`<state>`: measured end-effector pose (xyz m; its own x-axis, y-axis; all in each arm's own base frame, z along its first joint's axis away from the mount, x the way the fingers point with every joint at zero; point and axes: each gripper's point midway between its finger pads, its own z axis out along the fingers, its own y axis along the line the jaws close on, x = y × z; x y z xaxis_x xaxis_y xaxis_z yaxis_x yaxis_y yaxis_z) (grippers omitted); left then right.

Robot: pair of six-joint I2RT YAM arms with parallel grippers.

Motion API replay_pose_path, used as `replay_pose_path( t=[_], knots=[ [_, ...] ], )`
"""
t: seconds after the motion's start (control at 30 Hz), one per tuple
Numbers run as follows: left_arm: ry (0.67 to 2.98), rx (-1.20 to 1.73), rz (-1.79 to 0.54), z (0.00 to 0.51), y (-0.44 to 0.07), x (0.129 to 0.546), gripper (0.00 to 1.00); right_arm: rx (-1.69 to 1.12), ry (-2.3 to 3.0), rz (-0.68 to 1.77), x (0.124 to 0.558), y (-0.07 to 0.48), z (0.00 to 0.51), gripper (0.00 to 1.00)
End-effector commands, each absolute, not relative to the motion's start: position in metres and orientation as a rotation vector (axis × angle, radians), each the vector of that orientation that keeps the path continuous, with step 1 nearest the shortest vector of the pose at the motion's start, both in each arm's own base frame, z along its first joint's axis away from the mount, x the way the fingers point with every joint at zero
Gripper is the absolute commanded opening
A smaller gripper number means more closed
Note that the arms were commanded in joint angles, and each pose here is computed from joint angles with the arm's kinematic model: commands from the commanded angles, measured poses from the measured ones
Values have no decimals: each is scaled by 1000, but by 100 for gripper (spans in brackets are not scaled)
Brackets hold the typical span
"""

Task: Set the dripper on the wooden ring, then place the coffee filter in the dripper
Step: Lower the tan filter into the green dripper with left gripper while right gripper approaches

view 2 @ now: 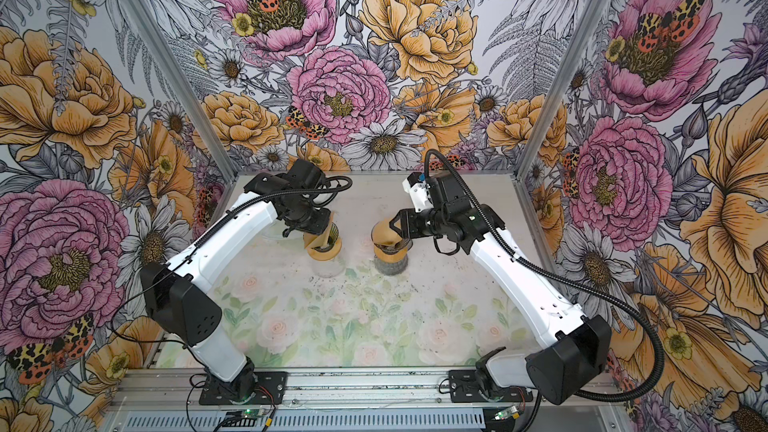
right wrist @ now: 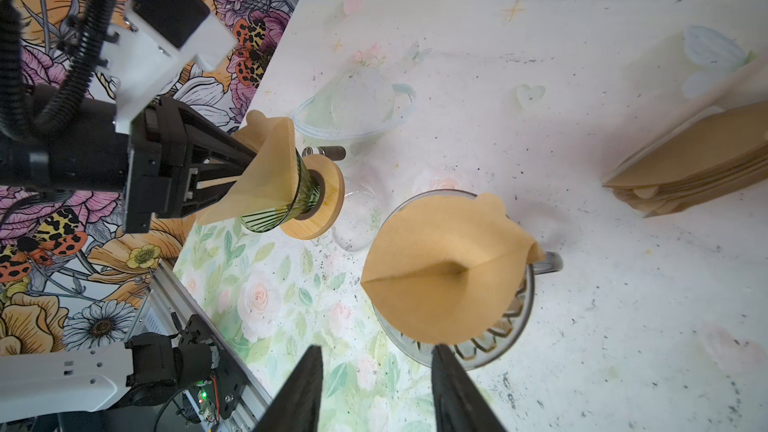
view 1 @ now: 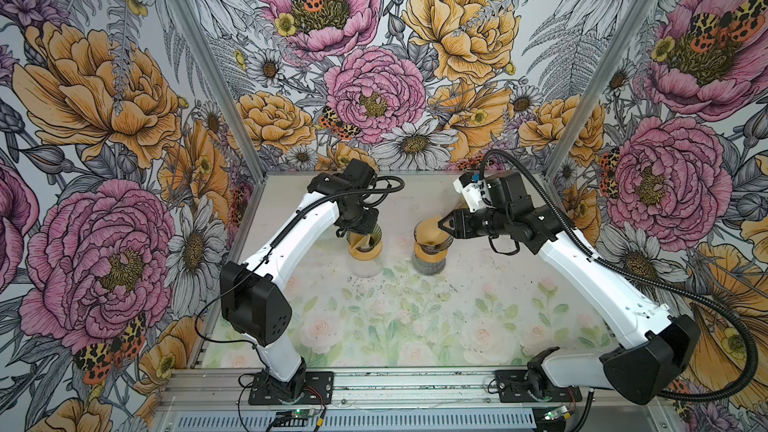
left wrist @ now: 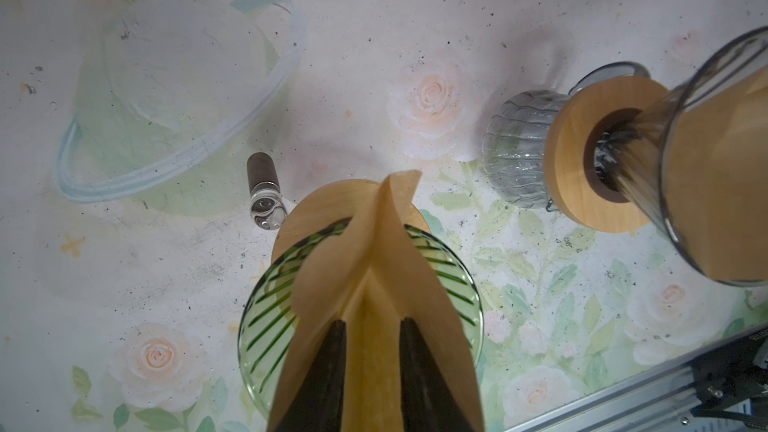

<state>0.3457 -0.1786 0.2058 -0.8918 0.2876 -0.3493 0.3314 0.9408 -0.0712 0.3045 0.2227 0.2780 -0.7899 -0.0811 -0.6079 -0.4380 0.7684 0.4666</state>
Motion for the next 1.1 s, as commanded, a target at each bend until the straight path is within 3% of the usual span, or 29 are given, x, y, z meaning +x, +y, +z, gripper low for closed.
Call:
replay_pose_path(
  t=[0.0,0.33,0.4,1.07],
  knots=[
    [2780,490,-215,199,-181,344,25,-402,2310,864,302,225,306,51],
    [2836,507,-267,186,-186,343,24,-453,2266,935,285,236,323,79],
    [2843,508,-264,184,-187,343,24,-463,2272,920,284,241,321,93],
    [2918,480,-238,160,-185,350,20,-556,2265,899,277,285,310,95]
  ],
)
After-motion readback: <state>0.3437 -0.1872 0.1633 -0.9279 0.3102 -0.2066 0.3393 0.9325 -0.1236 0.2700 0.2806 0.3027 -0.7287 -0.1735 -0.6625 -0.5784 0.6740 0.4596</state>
